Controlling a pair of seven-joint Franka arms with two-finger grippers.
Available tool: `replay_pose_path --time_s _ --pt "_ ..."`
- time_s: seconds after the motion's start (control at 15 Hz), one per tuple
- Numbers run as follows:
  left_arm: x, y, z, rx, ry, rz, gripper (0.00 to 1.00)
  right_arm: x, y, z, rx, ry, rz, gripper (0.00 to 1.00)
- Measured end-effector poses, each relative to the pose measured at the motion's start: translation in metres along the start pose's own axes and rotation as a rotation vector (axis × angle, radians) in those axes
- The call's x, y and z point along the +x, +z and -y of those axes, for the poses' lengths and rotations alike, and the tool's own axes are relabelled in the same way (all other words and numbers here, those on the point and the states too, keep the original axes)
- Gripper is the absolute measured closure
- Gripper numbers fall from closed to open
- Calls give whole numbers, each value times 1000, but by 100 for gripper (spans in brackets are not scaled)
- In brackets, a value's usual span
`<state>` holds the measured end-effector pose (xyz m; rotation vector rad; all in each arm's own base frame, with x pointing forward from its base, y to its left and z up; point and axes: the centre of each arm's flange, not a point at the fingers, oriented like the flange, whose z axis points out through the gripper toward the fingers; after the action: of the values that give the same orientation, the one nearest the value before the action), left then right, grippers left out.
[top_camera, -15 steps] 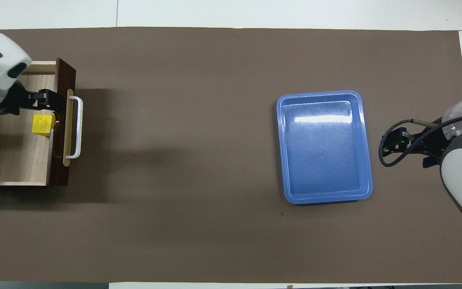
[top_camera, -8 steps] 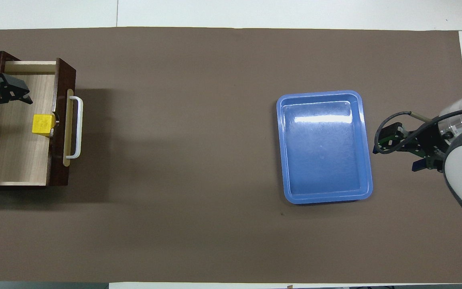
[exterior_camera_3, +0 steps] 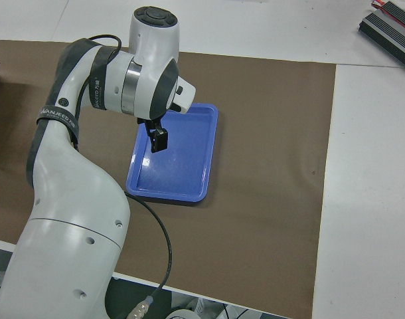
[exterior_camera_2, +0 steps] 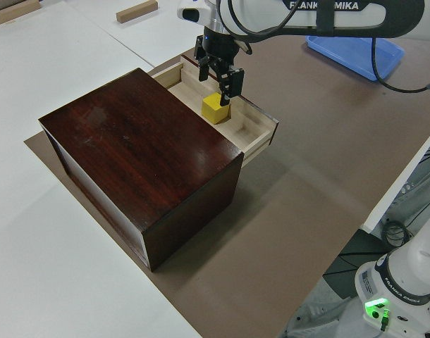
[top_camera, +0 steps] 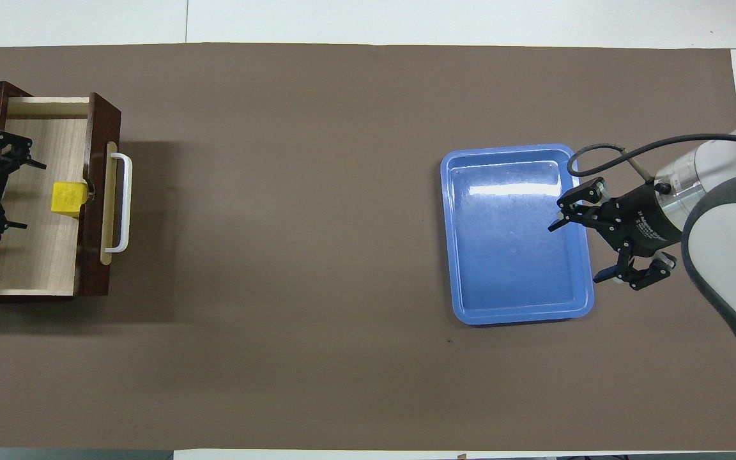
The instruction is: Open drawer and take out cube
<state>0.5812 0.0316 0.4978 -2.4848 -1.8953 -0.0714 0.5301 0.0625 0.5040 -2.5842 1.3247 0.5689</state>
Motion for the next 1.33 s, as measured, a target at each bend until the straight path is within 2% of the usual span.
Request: replay_pose_path --time_s 0.27,0.47,1.33 --pt "0 13 -1 16 -84 7 0 0 5 6 30 129 58 0" --pt "1 19 -3 23 -106 10 0 0 7 8 41 179 78 0" --pt "-10 50 0 39 -142 17 0 1 8 9 45 189 86 0"
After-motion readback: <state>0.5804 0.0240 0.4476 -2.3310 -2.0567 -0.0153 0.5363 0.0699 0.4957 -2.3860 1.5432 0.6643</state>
